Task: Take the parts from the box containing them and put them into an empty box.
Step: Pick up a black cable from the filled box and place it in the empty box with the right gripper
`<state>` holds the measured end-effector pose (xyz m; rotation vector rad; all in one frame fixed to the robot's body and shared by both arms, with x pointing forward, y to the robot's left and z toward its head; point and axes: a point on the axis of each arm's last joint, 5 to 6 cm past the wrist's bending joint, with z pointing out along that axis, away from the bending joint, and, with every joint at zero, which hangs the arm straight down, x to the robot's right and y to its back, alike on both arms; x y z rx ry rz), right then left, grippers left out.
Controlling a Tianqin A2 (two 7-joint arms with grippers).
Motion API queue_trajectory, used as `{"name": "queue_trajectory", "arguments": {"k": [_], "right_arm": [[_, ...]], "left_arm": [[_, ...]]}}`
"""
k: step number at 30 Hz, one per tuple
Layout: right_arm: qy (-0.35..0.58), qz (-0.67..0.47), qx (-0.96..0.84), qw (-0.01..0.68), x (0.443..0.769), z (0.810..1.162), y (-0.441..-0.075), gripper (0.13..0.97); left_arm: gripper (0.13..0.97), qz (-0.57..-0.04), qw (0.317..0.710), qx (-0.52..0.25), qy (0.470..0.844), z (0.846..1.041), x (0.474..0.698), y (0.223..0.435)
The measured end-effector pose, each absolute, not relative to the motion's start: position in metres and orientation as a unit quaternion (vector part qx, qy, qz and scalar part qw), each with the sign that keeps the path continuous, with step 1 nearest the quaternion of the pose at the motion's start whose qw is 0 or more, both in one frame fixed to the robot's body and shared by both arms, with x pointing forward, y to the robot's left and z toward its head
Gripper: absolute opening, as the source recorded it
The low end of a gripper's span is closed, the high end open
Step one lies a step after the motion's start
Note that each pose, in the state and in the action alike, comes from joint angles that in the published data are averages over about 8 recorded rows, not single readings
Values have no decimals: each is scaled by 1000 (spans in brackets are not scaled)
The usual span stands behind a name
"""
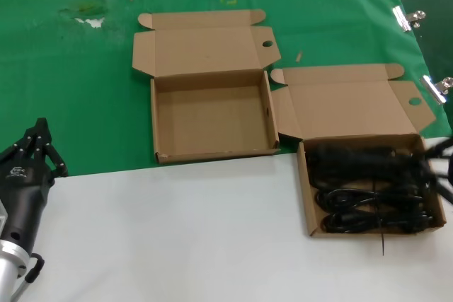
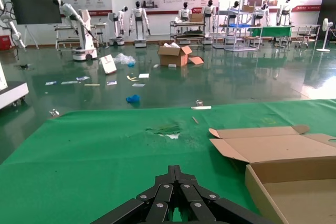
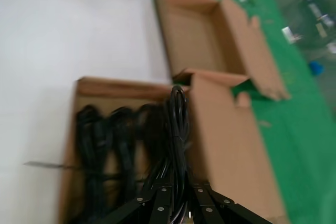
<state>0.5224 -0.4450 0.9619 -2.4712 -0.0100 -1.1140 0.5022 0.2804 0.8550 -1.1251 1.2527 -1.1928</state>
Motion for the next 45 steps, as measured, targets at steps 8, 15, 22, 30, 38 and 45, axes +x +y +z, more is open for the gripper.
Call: {"name": "queue_trajectory", "arguments": {"k": [8, 15, 22, 30, 38, 45], "right_arm": [[-2, -460, -857, 233, 540, 995, -426, 170], [-13, -501, -826, 258, 567, 999, -384, 170], [-37, -520, -805, 282, 599, 990, -327, 170], [-72, -521, -798, 295, 634, 962, -259, 170], [-93, -512, -806, 282, 663, 927, -218, 170], [-94, -504, -817, 263, 681, 905, -208, 170]], "left_arm": [[140, -496, 513, -468, 521, 855, 502, 280], [140, -496, 513, -468, 521, 855, 502, 280], [140, -496, 513, -468, 521, 855, 502, 280], [140, -496, 513, -468, 521, 855, 502, 280], [140, -496, 513, -468, 521, 855, 502, 280], [140, -496, 513, -468, 521, 855, 502, 280]]}}
